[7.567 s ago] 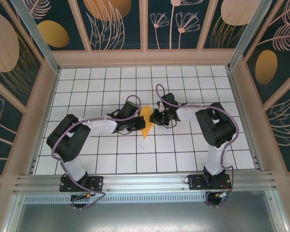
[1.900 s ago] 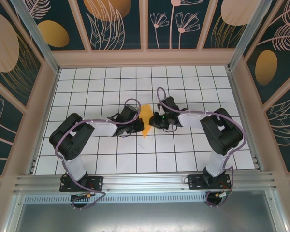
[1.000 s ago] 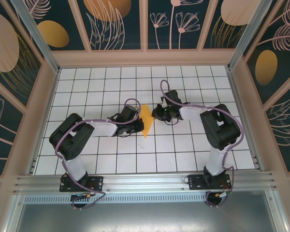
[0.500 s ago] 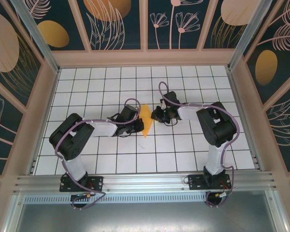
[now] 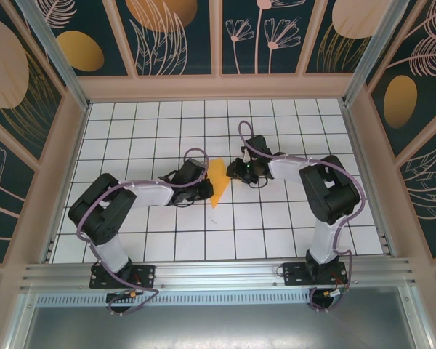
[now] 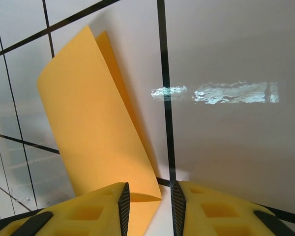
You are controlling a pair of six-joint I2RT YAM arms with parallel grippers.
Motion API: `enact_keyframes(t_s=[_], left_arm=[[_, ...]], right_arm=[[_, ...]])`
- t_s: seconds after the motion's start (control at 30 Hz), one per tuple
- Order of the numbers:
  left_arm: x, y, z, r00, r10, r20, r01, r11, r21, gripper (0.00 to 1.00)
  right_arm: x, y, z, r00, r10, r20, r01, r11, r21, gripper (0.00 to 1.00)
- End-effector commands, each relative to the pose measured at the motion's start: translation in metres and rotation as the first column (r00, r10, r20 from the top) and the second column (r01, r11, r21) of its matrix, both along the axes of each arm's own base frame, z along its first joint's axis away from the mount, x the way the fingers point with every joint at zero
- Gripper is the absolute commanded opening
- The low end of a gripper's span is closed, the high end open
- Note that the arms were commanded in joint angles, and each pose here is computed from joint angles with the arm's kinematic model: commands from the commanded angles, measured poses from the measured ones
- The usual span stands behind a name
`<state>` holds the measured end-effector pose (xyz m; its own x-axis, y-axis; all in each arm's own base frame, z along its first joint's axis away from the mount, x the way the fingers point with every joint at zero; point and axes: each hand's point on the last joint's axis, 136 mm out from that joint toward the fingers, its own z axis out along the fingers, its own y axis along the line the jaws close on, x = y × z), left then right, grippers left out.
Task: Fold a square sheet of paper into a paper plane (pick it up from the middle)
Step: Third fold the triangle at the center of the table.
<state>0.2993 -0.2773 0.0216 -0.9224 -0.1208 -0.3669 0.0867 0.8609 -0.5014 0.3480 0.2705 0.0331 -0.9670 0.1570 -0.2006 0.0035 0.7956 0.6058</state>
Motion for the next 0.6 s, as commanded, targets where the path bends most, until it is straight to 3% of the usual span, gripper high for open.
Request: enact_keyframes(t_s=[0.0, 0.17, 0.57], left_arm=[[0.004, 0.007, 0.017, 0.999, 0.015, 0.042, -0.015, 1.0, 0.017, 0.22], [0.01, 0.014, 0.025, 0.995, 0.04, 0.087, -0.044, 0.998, 0.037, 0.25], [0.012, 0.016, -0.003, 0.998, 0.039, 0.041, -0.043, 0.994, 0.102, 0.22]], right_arm=[[0.005, 0.008, 0.008, 1.0, 0.026, 0.017, -0.027, 0.999, 0.03, 0.33], [0.001, 0.011, 0.007, 0.999, 0.043, 0.005, -0.043, 0.998, 0.038, 0.33], [-0.003, 0.015, 0.006, 0.999, 0.048, -0.008, -0.048, 0.997, 0.052, 0.34]])
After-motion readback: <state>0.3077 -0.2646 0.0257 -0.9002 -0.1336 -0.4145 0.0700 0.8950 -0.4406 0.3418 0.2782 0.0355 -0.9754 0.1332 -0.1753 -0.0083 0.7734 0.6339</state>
